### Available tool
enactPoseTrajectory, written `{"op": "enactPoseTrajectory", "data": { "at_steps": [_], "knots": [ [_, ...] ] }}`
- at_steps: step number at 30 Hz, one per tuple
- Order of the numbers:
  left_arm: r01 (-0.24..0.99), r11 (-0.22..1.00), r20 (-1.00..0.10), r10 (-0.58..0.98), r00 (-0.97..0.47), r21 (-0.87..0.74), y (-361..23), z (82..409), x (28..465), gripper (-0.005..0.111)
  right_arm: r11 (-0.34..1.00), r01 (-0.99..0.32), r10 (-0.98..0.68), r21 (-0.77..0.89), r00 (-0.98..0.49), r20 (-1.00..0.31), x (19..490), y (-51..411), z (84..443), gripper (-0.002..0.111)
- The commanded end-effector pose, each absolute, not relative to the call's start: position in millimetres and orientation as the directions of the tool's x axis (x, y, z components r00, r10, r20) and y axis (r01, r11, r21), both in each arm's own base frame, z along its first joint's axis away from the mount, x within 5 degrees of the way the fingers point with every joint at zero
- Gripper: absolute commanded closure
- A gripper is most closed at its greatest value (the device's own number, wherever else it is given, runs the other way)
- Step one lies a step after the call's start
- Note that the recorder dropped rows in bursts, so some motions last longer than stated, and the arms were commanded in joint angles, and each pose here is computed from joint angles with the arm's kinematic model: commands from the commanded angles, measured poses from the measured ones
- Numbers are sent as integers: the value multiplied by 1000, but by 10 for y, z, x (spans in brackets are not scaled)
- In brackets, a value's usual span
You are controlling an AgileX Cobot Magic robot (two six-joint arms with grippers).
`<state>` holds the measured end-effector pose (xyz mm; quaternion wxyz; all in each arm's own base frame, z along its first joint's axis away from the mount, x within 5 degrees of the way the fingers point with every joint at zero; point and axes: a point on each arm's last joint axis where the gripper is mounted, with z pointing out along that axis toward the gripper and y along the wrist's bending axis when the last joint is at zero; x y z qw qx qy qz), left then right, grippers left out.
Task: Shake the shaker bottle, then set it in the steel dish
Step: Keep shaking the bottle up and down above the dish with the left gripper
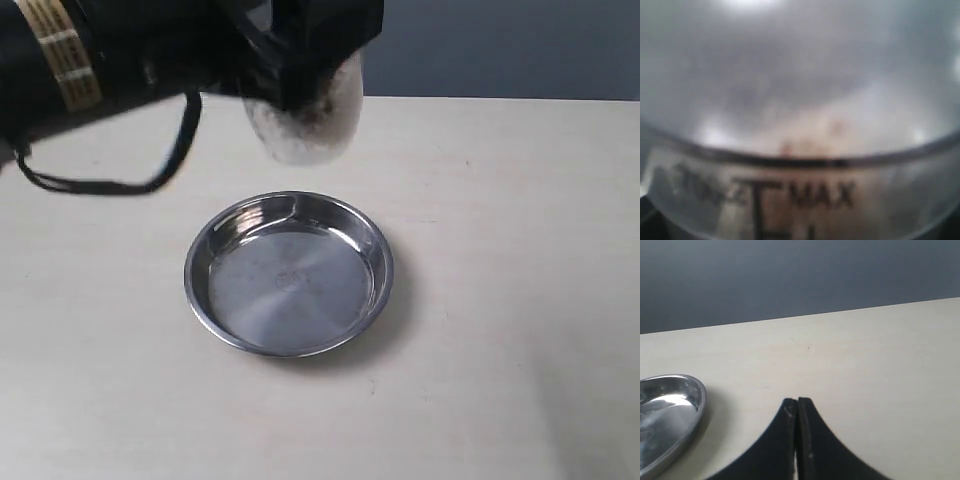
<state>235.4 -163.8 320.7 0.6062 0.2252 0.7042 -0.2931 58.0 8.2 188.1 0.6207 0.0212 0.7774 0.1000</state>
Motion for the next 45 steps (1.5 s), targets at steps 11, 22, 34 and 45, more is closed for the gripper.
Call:
{"op": "enactPoseTrajectory", "data": {
  "at_steps": [11,22,34,45],
  "knots": [
    [523,841,-881,138,-453,-137,-1454,2404,2348,106,979,-96,154,179,-218,-964,586,84,1889,109],
    [540,825,-912,77,-404,-169,-1464,2592,2291,106,980,-96,152,176,-219,-964,585,84,1888,109],
    [602,752,-937,-57,-345,-268,-1627,2667,2375,106,980,-96,152,176,-219,-964,585,84,1888,109],
    [557,808,-888,101,-449,-190,-1633,2302,2468,106,980,-96,152,176,-219,-964,585,84,1888,109]
  ]
}}
